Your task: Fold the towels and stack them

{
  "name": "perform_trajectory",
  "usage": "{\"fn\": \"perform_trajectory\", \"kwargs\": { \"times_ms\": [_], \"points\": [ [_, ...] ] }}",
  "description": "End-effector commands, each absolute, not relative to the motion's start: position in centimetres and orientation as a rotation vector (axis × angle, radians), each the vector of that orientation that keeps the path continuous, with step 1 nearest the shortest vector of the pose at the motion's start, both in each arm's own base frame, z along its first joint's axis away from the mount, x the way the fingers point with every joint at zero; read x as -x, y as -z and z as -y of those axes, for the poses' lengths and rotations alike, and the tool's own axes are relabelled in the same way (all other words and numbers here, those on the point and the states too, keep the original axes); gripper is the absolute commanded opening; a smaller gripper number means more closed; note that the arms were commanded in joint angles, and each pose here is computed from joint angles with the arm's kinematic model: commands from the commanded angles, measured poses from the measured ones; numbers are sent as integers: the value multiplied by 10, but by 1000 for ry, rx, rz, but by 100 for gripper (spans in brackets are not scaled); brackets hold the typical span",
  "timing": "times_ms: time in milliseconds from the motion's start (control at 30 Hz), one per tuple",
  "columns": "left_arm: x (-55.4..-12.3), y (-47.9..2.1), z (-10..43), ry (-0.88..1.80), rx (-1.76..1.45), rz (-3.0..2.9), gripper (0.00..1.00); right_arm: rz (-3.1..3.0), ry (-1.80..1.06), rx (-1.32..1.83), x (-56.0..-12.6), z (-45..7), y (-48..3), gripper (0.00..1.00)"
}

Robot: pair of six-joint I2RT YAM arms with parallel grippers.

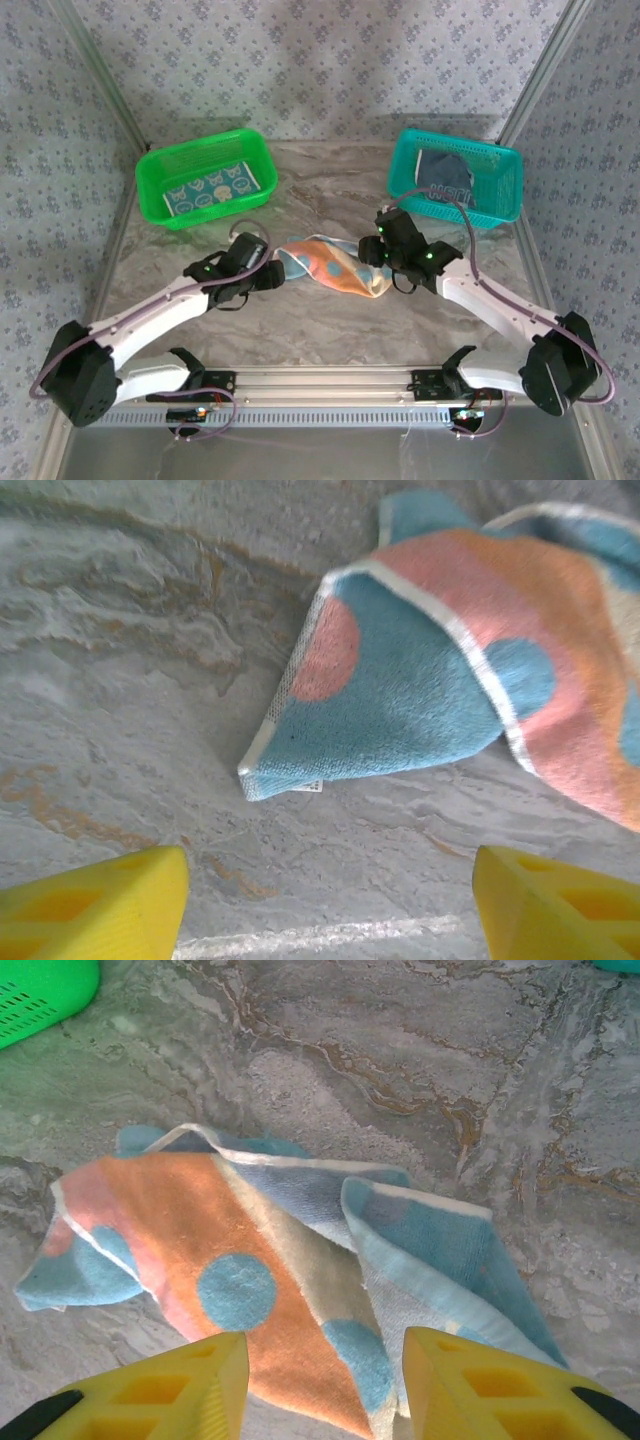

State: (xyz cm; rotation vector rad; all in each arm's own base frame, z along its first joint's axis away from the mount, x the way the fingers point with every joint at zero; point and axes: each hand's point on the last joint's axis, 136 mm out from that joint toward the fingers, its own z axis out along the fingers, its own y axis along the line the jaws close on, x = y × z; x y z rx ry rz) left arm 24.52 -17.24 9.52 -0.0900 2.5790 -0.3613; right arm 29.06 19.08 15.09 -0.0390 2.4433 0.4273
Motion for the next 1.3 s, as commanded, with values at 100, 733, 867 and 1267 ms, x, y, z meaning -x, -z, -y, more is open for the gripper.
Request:
{"fn": "perform_trajectory", "kwargs": {
  "times_ms": [100,733,867,1267],
  "points": [
    [-255,-74,201,485,117,-2613,61,-2596,-395,124,-288,-190,-97,45],
    [-275,-41,308,798,148,-2629,53,-2666,-331,125,-279,-148,-49,59],
    [-278,-36,319,781,148,-2630,49,-2668,-354,121,-281,-148,-43,55],
    [-305,-39,340,761,149,-2573,0,-2667,-400,196,-267,-170,-45,9]
  ]
}}
